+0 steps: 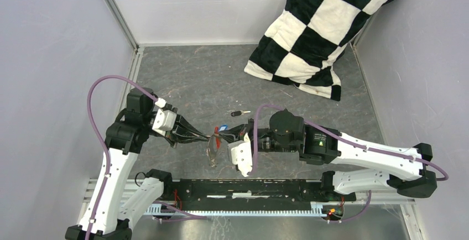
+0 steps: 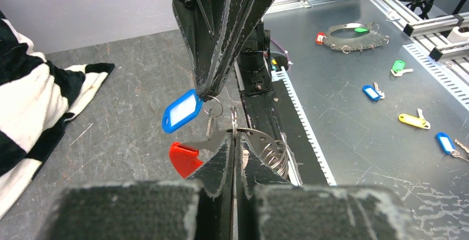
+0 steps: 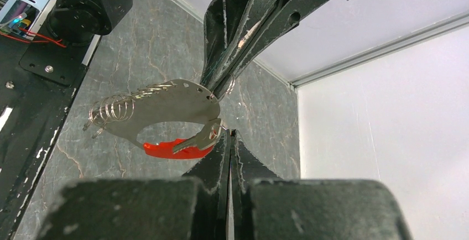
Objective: Put the keys on the keyring
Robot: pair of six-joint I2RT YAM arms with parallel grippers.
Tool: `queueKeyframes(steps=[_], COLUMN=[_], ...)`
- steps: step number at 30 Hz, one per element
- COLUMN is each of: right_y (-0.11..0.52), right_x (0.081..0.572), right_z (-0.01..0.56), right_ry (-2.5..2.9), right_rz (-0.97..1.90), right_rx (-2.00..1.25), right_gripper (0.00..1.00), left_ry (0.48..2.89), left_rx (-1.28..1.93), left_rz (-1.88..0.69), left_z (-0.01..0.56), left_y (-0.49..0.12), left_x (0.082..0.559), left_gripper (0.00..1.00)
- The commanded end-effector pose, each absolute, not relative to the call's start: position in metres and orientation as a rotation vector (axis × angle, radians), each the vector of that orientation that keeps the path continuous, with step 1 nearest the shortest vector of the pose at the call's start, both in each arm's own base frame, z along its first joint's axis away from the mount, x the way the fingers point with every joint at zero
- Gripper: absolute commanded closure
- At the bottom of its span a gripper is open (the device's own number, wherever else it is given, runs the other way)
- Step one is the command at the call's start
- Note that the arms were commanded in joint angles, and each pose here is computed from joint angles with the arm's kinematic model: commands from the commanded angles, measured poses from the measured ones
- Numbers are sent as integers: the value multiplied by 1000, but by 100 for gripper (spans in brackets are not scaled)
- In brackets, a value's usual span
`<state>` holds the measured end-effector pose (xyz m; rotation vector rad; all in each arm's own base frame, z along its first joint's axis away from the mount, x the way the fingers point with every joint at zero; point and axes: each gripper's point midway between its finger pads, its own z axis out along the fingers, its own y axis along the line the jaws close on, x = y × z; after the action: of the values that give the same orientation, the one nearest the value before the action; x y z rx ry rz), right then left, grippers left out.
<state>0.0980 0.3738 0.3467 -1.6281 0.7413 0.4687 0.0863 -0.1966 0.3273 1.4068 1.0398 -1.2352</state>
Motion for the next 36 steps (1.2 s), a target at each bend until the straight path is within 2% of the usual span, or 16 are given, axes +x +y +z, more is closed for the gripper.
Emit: queueKeyframes(steps=[1, 16, 36], right_y=[377, 383, 385], right_x=[94, 82, 93], right_z=[373, 382, 386], right_ry=[674, 620, 629], right_rz=[484, 538, 467], right_rx=[-1556, -1561, -1548], right_gripper=[100, 100, 100], left_ry=[971, 1038, 1031], left_rx=[1412, 1389, 1392], left_rz=[-1306, -1338, -1334], left_z=[346, 336, 335], left_y=[-197, -198, -197], left_x=[74, 82, 79], left_gripper=[98, 98, 98])
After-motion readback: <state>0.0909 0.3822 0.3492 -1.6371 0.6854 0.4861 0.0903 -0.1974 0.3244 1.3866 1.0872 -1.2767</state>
